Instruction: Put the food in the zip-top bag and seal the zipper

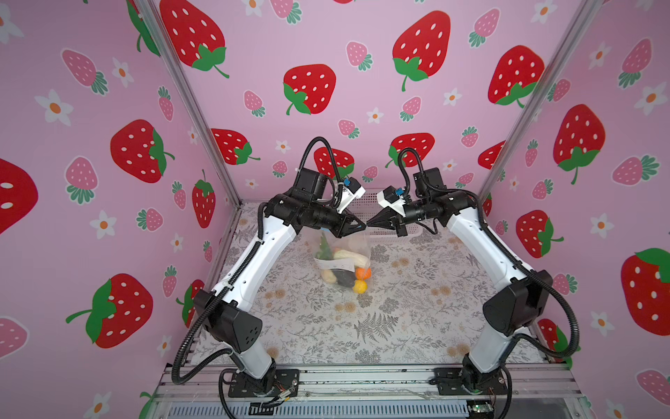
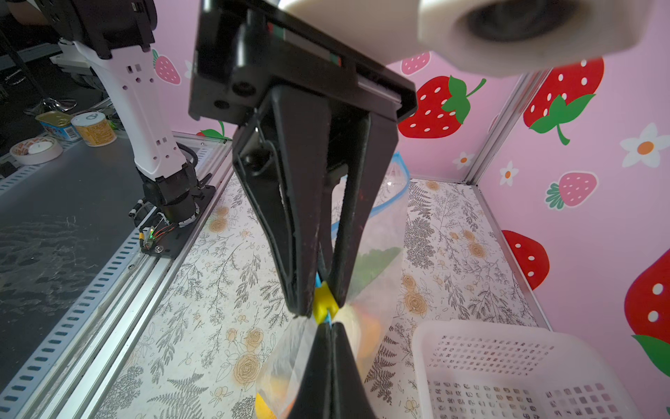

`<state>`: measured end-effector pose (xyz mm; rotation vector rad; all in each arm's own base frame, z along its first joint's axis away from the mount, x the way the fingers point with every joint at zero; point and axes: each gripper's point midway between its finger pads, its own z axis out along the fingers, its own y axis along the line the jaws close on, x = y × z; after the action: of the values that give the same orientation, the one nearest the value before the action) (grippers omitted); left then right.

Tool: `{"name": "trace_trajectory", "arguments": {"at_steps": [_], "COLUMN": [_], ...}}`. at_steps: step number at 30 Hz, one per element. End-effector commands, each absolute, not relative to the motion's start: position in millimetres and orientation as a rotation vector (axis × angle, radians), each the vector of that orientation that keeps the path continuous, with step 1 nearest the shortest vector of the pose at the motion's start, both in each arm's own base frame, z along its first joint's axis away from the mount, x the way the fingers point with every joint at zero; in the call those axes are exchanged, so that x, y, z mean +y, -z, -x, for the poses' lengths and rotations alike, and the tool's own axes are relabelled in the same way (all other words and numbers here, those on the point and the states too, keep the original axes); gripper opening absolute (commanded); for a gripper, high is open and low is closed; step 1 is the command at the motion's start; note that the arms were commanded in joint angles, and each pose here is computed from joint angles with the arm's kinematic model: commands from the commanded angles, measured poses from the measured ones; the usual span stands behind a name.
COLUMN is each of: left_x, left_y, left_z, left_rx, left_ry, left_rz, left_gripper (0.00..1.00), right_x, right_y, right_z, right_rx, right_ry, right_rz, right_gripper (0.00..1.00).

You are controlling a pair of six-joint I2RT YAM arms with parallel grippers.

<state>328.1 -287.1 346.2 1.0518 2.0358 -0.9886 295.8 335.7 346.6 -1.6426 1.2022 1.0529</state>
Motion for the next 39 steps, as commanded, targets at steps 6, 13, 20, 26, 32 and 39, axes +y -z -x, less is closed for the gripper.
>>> {"name": "trace_trajectory", "arguments": {"at_steps": [6, 13, 20, 26, 32, 39], "left_x": [-286.0, -280.2, -270.3, -261.6, -262.3, -259.7], "left_y": [-350.1, -346.8, -343.9, -345.9, -345.1, -342.3], "left_z": [-326.3, -326.4, -323.5, -324.2, -322.7, -320.6], "left_rx": [2.031, 2.048, 2.060, 2.057, 2.058, 2.065], "left_ry": [0.975, 0.924, 0.859, 0.813, 0.824, 0.814], "left_rz": [-1.063, -1.050, -1.041, -1.029, -1.030, -1.017], "left_gripper": [0.00, 0.00, 0.00, 0.00, 0.00, 0.00], "right_x": [332.4, 330.5, 329.0, 329.8, 329.8, 329.2], "right_y": [-360.2, -361.4, -360.3, -355.3, -355.8, -357.2], "right_z": [-287.0, -288.1, -290.3, -294.2, -294.0, -290.7], "right_rx": [1.140, 1.148, 1.161, 1.188, 1.186, 1.182], "right_ry": [-1.065, -1.049, -1.040, -1.048, -1.047, -1.048], "right_rz": [1.639, 1.628, 1.619, 1.628, 1.634, 1.637], "right_gripper": [0.00, 0.00, 0.00, 0.00, 0.00, 0.00]}}
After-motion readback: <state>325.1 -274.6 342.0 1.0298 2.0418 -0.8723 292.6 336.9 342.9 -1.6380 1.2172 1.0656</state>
